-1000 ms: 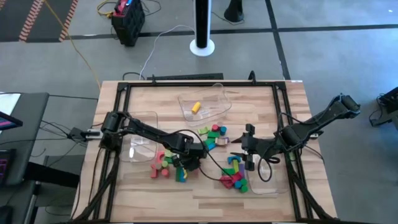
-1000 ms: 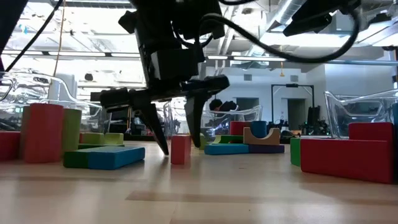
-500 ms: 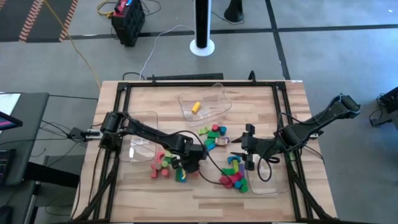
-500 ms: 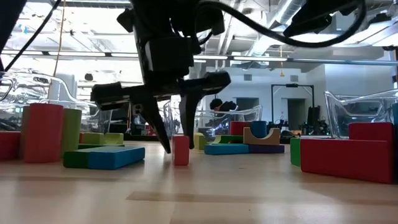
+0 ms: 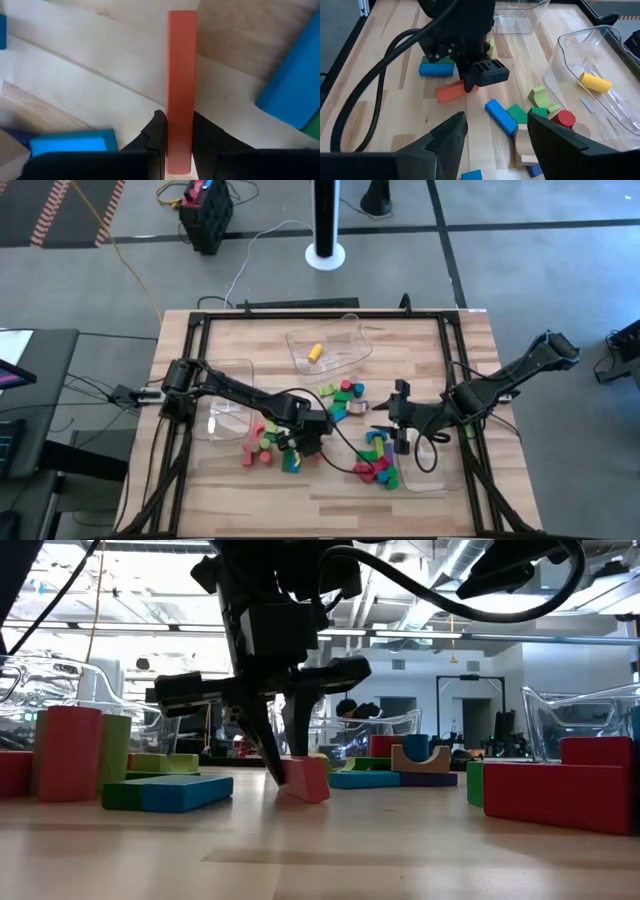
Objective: Sort blocks by size
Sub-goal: Put the orange rectangular block into the right transparent bin
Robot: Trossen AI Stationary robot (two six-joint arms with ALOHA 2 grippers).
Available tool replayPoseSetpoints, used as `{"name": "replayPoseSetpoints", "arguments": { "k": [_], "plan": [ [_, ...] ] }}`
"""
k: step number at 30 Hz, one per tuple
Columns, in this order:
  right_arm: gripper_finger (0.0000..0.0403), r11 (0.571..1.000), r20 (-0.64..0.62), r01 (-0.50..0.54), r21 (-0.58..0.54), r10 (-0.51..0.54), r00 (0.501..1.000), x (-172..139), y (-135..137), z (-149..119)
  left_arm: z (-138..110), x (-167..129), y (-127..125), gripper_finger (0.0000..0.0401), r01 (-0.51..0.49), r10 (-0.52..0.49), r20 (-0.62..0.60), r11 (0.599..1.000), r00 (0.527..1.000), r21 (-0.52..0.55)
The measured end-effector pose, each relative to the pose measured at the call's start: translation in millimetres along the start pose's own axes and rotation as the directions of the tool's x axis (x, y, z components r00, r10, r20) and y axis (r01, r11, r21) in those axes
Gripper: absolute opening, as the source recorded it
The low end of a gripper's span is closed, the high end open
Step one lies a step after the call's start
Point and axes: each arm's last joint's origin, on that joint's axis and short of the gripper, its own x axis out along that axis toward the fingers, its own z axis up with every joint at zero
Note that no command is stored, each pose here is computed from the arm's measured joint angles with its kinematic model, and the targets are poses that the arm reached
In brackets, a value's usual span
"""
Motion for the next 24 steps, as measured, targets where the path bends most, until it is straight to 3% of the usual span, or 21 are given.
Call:
{"name": "replayPoseSetpoints", "arguments": {
  "k": [8,14,20,24],
  "plan": [
    [0.0244,0.999,-0.002,0.044,-0.005,-0.044,0.999,0,-2,-1,-17,-9,11,0.0052,-0.067,0.059,-0.091,0.993,0.994,-0.093],
    [0.0244,0.993,-0.004,0.12,0.009,-0.12,0.993,-6,-7,-3,-29,-51,29,0.0052,-0.188,0.176,-0.072,0.959,0.982,-0.211],
    [0.0244,0.993,0.025,0.112,0.029,-0.112,0.993,-8,-8,0,-43,-112,43,0.0052,-0.329,0.363,0.022,0.866,0.931,-0.375],
    [0.0244,0.996,0.089,0.094,0.004,-0.094,0.992,-4,-3,8,-51,-144,49,0.0052,-0.318,0.458,0.166,0.795,0.873,-0.517]
  ]
}}
